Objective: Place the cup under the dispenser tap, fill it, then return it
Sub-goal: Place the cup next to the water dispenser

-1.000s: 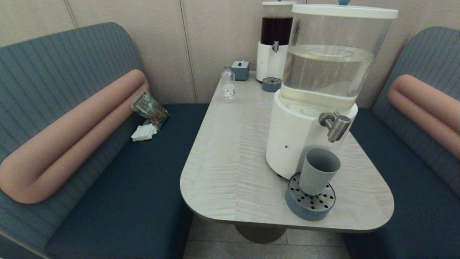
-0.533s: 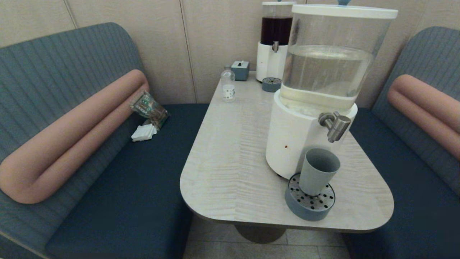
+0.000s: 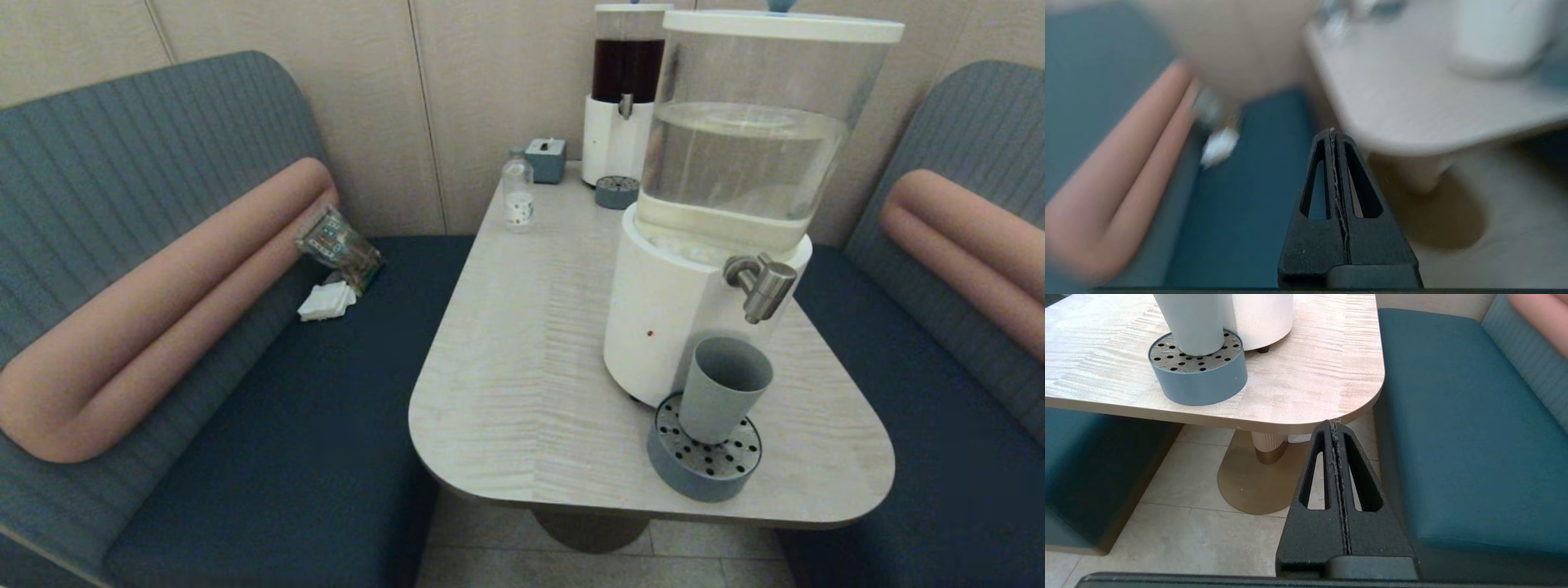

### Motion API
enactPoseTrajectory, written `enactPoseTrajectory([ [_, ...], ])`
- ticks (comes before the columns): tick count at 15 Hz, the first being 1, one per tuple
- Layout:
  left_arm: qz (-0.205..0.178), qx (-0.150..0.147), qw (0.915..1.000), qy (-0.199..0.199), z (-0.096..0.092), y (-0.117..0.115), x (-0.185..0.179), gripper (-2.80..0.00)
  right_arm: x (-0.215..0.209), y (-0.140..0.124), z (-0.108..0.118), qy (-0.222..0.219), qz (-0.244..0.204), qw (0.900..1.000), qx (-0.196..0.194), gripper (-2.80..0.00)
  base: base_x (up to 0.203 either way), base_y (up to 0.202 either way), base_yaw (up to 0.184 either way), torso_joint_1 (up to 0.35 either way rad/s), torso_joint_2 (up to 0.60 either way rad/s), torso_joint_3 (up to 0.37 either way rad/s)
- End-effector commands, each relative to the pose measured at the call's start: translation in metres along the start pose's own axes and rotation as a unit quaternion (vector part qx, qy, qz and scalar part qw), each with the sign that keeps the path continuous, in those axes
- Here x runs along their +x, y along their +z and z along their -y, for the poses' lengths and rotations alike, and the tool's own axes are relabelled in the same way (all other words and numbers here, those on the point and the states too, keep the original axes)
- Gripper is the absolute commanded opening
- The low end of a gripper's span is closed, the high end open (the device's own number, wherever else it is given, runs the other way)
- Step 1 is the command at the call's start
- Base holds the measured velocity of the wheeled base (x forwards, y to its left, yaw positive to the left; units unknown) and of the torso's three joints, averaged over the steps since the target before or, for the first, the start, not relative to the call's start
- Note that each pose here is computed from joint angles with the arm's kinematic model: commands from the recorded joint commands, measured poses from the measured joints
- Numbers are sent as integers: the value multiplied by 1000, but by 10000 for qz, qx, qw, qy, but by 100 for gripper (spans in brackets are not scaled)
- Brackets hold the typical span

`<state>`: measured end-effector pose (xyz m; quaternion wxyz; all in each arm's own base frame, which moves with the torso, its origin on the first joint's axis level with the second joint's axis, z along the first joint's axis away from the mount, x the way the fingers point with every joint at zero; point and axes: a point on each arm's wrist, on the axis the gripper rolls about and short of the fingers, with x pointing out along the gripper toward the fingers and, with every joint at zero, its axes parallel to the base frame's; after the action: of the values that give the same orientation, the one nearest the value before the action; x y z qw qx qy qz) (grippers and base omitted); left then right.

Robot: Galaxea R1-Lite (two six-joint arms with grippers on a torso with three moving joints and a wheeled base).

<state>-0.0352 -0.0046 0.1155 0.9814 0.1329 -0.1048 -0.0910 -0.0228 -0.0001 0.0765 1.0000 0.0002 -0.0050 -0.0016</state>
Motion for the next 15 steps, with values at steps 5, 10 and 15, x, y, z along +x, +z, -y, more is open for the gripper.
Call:
enactPoseTrajectory([
  [5,-615,219,9971,382,4,-31,5,-280,0,0,0,1,-4,10000,-2,-280,0,0,0,0,0,0],
  [10,-904,-202,9944,507,5,-37,4,-280,0,0,0,1,-4,10000,-2,-280,0,0,0,0,0,0],
  [15,-1366,-727,9868,481,7,-41,1,-280,0,0,0,1,-4,10000,5,-280,0,0,0,0,0,0],
])
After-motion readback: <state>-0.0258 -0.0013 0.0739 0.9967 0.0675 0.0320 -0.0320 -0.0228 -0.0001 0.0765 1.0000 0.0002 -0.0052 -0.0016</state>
